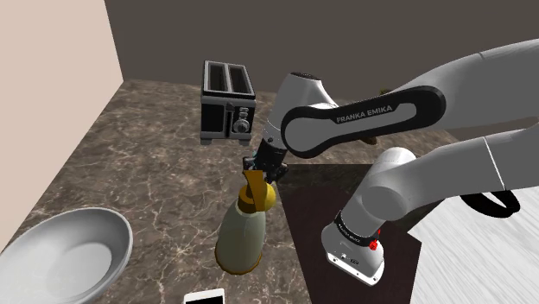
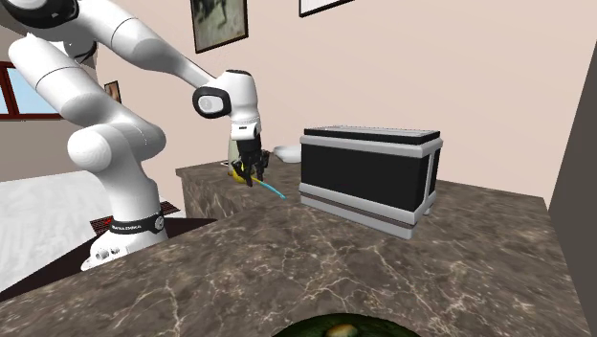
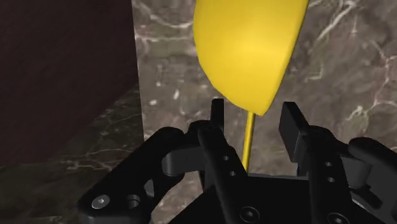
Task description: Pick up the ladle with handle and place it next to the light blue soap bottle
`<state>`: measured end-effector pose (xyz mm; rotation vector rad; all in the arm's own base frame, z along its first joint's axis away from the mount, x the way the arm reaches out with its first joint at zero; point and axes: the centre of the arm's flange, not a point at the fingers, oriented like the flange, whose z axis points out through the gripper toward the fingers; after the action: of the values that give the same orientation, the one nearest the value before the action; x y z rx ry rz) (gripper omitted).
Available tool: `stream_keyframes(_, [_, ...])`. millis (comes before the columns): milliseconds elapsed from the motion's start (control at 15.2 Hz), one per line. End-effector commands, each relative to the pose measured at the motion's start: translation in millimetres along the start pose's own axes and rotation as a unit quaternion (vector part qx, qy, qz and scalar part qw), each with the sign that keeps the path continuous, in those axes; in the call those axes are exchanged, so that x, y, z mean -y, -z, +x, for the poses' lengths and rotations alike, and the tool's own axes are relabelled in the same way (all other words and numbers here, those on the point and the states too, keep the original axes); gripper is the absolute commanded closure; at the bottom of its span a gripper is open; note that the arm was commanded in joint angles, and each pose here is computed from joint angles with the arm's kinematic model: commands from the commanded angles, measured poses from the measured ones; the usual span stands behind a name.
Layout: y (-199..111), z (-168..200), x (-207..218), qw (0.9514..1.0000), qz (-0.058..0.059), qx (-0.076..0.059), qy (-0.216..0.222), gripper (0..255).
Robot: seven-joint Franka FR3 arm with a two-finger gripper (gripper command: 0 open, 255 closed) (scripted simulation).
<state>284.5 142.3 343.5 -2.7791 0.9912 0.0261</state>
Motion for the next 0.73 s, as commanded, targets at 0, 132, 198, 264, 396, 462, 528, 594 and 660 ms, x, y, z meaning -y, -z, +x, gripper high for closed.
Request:
stream_keyframes(0, [-0.1, 0.0, -0.1, 1.0, 0.0, 0.0, 0.0, 0])
stream_keyframes(132, [-0.1, 0.0, -0.1, 1.0, 0.0, 0.0, 0.0, 0])
stream_keyframes(198, [-0.2, 0.0, -0.1, 1.0, 0.0, 0.0, 0.0, 0])
stream_keyframes(264, [-0.1, 0.0, -0.1, 1.0, 0.0, 0.0, 0.0, 0])
stream_keyframes(396, [26.3, -0.1, 0.0, 1.0, 0.0, 0.0, 0.0, 0])
stream_keyframes(462, [39.5, -0.1, 0.0, 1.0, 0.0, 0.0, 0.0, 0])
stream_keyframes(528, [49.9, -0.1, 0.0, 1.0, 0.0, 0.0, 0.0, 0])
stream_keyframes(594, [49.9, -0.1, 0.0, 1.0, 0.0, 0.0, 0.0, 0])
stream_keyframes(660, [49.9, -0.1, 0.0, 1.0, 0.0, 0.0, 0.0, 0])
